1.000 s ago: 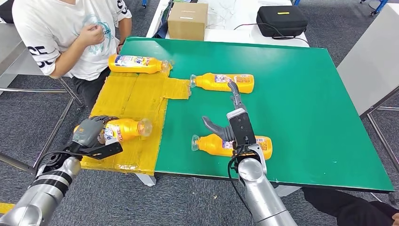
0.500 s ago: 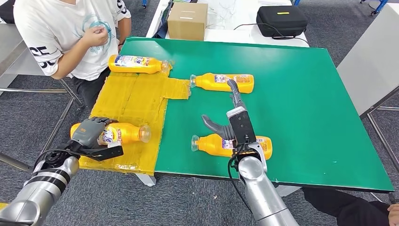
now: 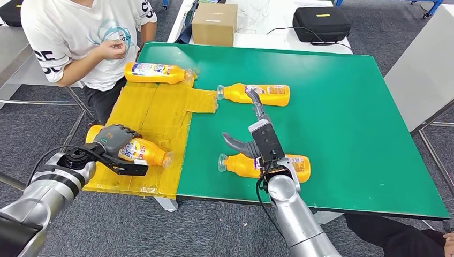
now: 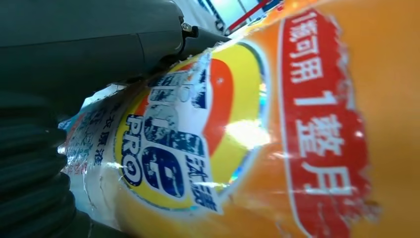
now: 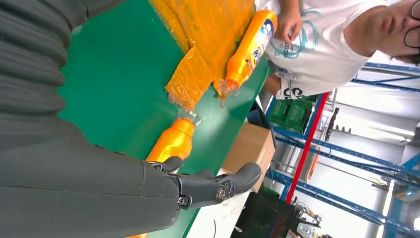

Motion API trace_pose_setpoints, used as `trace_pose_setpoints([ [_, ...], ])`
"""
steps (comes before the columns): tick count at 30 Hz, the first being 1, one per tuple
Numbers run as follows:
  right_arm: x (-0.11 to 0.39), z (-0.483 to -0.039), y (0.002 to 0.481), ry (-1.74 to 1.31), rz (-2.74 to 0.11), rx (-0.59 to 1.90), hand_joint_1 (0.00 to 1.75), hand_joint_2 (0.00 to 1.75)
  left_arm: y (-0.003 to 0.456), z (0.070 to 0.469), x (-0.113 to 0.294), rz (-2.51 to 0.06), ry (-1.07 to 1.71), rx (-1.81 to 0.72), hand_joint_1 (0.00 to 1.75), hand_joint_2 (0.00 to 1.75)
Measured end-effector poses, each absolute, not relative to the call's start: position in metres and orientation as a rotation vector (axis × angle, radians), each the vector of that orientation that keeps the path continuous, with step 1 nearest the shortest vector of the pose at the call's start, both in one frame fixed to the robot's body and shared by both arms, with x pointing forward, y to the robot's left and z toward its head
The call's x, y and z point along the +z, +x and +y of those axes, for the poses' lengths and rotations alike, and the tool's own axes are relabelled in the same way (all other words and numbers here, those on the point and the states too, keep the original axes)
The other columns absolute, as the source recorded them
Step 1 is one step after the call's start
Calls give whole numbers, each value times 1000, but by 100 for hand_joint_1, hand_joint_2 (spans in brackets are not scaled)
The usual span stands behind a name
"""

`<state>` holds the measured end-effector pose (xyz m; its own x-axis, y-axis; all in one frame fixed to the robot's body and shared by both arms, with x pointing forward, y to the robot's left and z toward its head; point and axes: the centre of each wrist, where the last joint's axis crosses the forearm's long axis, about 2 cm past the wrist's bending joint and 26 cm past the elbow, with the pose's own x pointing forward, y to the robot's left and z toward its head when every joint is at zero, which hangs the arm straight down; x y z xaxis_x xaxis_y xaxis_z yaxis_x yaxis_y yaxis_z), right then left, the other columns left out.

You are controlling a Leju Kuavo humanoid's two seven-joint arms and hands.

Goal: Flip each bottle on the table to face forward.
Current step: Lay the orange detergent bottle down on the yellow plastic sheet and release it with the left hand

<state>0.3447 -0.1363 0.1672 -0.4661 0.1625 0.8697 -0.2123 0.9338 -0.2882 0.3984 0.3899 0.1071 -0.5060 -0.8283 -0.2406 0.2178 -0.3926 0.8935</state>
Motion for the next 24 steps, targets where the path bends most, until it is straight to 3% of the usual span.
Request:
trace_pose_setpoints([
  [4, 167, -135, 345, 41, -2004, 444, 0, 175, 399, 380, 105, -1098, 942, -2028, 175, 175],
  [5, 167, -135, 345, 42, -2003, 446, 0, 175, 399, 377, 104, -1099, 944, -2043, 158, 175],
  [8, 166, -135, 345, 44, -2000, 455, 0, 175, 399, 370, 102, -1112, 956, -2072, 27, 175],
  [9, 166, -135, 345, 44, -1999, 458, 0, 175, 399, 367, 101, -1120, 962, -2079, 0, 175],
  [24, 166, -135, 345, 41, -1993, 467, 0, 175, 396, 348, 94, -1183, 971, -2129, 0, 175],
])
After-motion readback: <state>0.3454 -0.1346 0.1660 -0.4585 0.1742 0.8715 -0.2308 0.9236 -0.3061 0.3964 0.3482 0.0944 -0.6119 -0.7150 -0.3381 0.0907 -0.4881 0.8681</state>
